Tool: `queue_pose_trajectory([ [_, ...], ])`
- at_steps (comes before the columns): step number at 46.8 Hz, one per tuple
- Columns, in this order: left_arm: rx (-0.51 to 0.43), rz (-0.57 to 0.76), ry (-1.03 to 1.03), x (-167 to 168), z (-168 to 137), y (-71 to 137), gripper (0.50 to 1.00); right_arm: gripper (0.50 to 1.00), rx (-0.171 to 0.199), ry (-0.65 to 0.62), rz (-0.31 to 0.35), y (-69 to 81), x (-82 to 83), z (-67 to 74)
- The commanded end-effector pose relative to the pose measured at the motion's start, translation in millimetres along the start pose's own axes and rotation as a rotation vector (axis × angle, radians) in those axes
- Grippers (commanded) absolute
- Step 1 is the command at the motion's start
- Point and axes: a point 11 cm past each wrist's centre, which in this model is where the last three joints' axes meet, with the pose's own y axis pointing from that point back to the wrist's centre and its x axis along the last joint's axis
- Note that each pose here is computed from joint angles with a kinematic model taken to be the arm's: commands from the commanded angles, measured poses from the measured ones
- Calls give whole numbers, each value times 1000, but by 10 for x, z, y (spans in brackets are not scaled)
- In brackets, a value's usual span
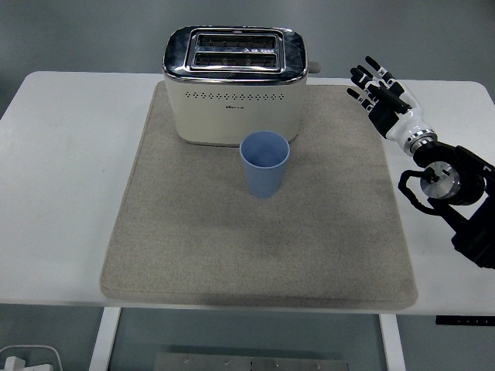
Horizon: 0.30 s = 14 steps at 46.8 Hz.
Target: Put the water cup in front of the bread machine
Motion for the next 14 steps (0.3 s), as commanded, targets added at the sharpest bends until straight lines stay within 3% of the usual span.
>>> queue_pose_trajectory([
  [1, 1, -1, 0, -1, -1, 0, 1000, 928, 7, -8, 3, -3, -3, -8],
  [14, 1, -1, 0, -1, -1, 0, 1000, 928, 12, -12, 0, -10, -13, -29],
])
